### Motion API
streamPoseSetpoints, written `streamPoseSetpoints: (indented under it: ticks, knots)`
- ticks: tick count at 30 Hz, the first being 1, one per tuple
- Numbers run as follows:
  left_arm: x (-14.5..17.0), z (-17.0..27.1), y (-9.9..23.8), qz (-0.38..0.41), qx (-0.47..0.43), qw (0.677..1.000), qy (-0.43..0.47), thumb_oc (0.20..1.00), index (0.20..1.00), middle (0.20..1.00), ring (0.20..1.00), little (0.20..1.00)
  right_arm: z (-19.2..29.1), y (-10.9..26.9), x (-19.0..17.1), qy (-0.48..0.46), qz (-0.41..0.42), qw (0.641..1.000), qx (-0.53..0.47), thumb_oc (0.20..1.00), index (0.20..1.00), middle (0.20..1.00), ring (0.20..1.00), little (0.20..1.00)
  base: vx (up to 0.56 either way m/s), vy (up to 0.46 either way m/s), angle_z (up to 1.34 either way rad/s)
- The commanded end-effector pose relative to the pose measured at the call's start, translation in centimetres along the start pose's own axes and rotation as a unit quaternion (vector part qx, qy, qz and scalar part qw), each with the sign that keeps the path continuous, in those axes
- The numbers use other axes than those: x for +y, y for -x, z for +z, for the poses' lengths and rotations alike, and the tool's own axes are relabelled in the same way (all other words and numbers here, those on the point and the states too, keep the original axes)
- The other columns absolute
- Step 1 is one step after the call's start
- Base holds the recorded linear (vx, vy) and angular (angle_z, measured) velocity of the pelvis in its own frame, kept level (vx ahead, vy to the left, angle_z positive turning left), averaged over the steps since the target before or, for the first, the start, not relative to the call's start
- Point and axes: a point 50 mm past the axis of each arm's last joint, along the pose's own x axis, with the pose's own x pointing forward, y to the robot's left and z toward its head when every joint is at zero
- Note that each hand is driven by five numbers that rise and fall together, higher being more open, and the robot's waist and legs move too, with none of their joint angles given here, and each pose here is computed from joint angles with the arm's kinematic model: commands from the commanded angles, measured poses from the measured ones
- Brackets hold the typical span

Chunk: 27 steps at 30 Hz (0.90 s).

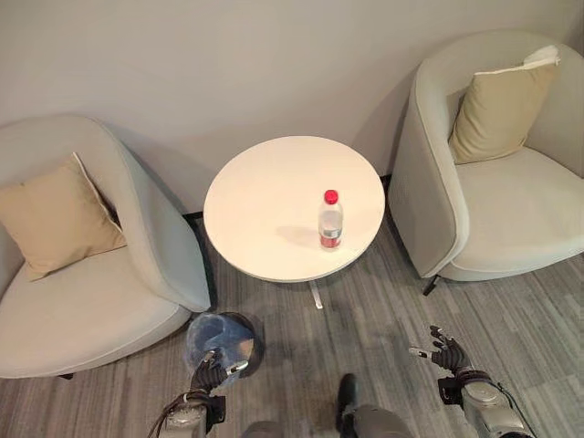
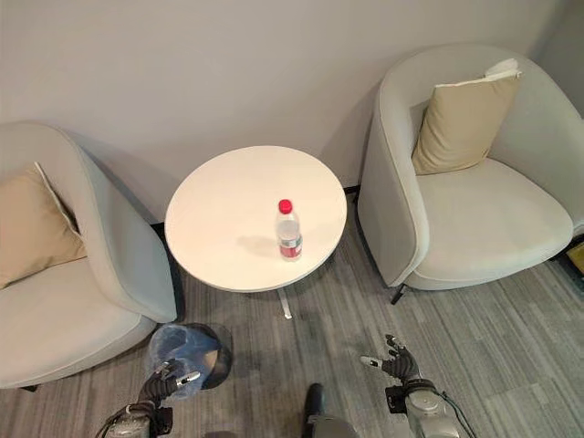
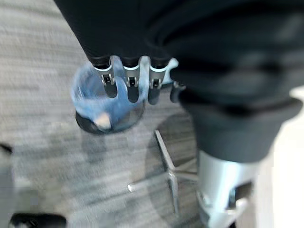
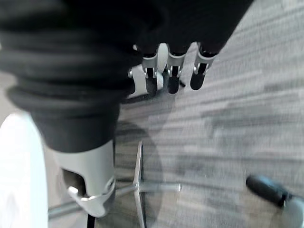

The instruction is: Gather garbage on tea table into small bin, then transfer packed bag to large trash can.

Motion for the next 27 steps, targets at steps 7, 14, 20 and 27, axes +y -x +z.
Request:
streamPoseSetpoints:
  ticks: [7,14,20,27]
  knots:
    - [0.3,1.7,-0.5,-0.011,-0.030,0.999,-0.031,1.000,1.000,1.000,1.000,1.000,1.4,-0.2,-0.3,0.000,-0.004,0.999,-0.033,1.000,1.000,1.000,1.000,1.000,0.11,0.019,0.05]
    - [1.2,1.0,-0.1,0.002,-0.022,0.999,-0.025,1.000,1.000,1.000,1.000,1.000,2.1,-0.2,0.6,0.006,0.009,0.999,-0.050,1.000,1.000,1.000,1.000,1.000,0.10,0.148,-0.26]
    - [2.8,1.8,0.0,0.025,-0.041,0.998,-0.032,1.000,1.000,1.000,1.000,1.000,4.2,-0.2,1.2,0.005,0.018,0.995,-0.097,1.000,1.000,1.000,1.000,1.000,0.04,0.160,-0.15]
    - [2.8,1.8,0.0,0.029,-0.041,0.998,-0.030,1.000,1.000,1.000,1.000,1.000,6.8,0.2,0.5,0.048,0.013,0.986,-0.158,1.000,1.000,1.000,1.000,1.000,0.01,-0.039,0.06]
